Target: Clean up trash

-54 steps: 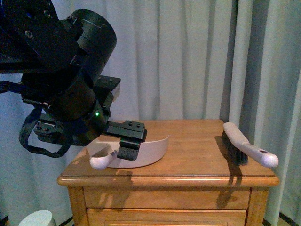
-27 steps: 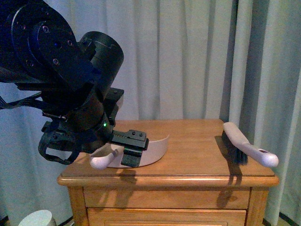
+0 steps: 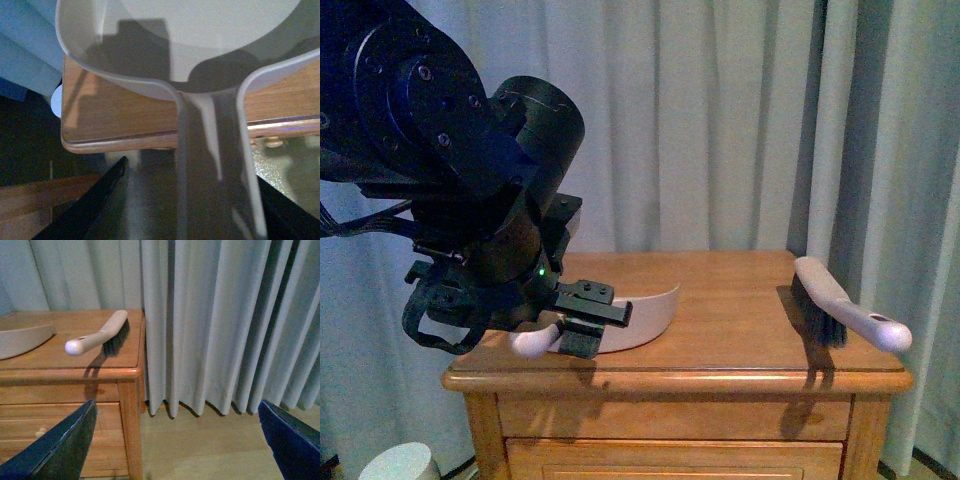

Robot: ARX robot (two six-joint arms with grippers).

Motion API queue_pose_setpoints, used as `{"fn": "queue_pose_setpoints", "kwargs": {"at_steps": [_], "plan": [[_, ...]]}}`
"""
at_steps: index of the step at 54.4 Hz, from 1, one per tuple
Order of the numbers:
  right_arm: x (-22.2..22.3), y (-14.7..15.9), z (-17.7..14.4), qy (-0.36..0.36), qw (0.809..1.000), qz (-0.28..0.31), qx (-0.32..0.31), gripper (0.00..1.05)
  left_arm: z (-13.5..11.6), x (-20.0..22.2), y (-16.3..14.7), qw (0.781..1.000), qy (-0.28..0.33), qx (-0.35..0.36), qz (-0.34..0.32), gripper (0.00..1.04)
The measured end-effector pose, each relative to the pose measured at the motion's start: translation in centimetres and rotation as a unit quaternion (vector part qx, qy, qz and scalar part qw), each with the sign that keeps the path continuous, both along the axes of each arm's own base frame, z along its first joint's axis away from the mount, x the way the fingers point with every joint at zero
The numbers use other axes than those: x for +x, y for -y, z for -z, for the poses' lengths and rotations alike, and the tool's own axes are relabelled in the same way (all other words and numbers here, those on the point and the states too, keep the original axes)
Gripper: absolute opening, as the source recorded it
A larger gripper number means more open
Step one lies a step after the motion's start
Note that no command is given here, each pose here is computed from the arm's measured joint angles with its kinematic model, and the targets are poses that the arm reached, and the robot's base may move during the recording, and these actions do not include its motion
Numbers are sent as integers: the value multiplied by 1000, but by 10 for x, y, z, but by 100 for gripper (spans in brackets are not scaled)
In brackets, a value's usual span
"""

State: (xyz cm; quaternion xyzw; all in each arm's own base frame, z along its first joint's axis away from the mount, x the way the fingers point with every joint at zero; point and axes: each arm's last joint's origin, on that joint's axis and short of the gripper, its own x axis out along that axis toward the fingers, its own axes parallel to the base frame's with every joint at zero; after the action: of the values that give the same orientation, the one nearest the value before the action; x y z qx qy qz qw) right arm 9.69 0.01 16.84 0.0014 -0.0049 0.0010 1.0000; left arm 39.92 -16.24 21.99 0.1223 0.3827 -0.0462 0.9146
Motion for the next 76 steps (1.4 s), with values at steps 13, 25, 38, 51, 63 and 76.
{"fn": "queue_pose_setpoints", "kwargs": {"at_steps": [13, 25, 38, 51, 63, 76], "plan": [[0, 0, 0, 0, 1000, 0, 0, 97, 0, 0, 0, 1000, 4, 6, 0, 29], [0, 0, 0, 0, 1000, 0, 0, 97, -26, -13, -1, 996, 87, -7, 20, 29], [0, 0, 0, 0, 1000, 0, 0, 97, -99, -76, -26, 950, 304, -60, 48, 28], [0, 0, 0, 0, 1000, 0, 0, 97, -130, -169, -91, 896, 425, -102, 72, 28], [0, 0, 0, 0, 1000, 0, 0, 97, -124, -231, -133, 874, 467, -116, 72, 28], [0, 0, 0, 0, 1000, 0, 0, 97, -111, -271, -163, 860, 485, -144, 71, 28]]}}
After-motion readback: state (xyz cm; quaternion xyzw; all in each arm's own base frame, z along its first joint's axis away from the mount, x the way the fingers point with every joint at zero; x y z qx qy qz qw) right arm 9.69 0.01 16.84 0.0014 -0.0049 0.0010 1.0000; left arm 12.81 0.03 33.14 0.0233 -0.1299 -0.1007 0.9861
